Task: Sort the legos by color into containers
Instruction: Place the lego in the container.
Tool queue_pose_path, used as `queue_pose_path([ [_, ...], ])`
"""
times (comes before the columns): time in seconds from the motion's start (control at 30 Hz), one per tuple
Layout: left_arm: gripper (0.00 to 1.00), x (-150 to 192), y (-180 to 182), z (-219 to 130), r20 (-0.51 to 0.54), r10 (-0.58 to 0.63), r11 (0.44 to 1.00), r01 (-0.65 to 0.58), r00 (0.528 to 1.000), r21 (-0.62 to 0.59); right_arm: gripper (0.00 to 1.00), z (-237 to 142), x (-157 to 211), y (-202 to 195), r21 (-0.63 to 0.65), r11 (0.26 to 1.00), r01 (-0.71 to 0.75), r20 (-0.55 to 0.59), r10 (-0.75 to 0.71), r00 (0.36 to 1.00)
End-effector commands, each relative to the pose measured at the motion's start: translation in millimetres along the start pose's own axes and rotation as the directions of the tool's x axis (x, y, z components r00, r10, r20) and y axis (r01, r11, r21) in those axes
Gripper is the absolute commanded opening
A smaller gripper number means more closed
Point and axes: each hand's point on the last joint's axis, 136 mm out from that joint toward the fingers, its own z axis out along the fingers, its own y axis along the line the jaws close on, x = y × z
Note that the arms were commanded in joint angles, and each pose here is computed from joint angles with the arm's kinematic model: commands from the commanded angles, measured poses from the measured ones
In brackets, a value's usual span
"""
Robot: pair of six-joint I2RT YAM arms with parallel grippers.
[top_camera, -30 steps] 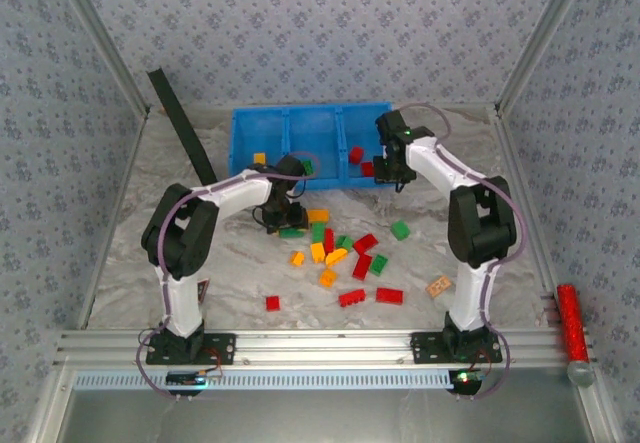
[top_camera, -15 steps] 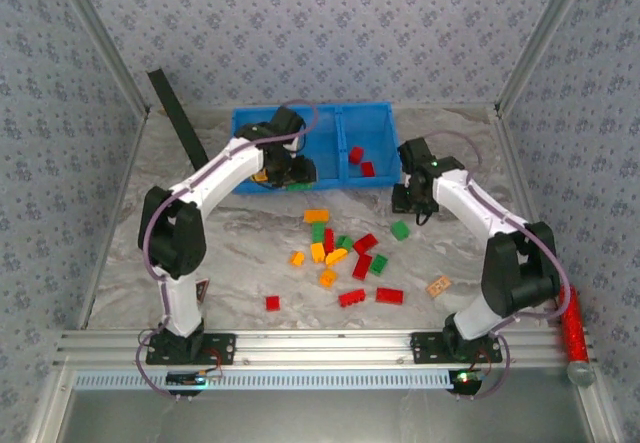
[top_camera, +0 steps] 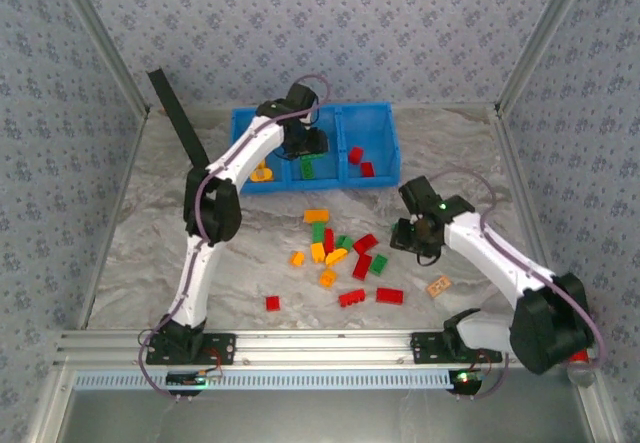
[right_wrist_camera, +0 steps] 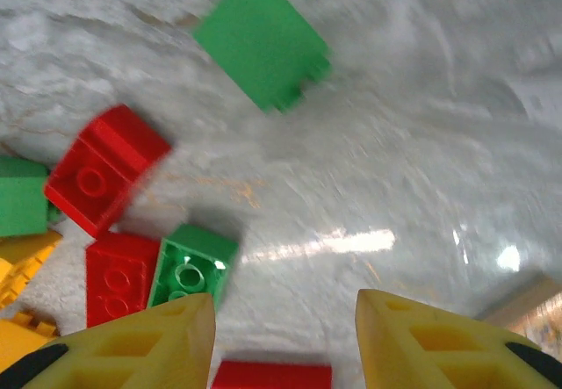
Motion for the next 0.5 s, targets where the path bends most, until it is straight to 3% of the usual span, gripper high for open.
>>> queue_pose_path([
  [0.0,0.28,-4,12,7,-0.018,-0.008,0.999,0.008,1.000,-0.034,0.49,-3,21,-19,0.012,0.983,-0.181,-0.010,0.181,0.983],
  [0.27,0.35,-3,24,31,-0.040,-0.032,0.998,0.029,0.999,-0.056,0.57,-6,25,-21,-0.068,0.965,-0.255,0.035,0.257,0.966],
  [0.47,0.43,-4,20,26,-0.038,-0.037,0.999,0.036,0.999,-0.036,0.58,3,30,-13,-0.089,0.967,-0.240,-0.005,0.241,0.971],
])
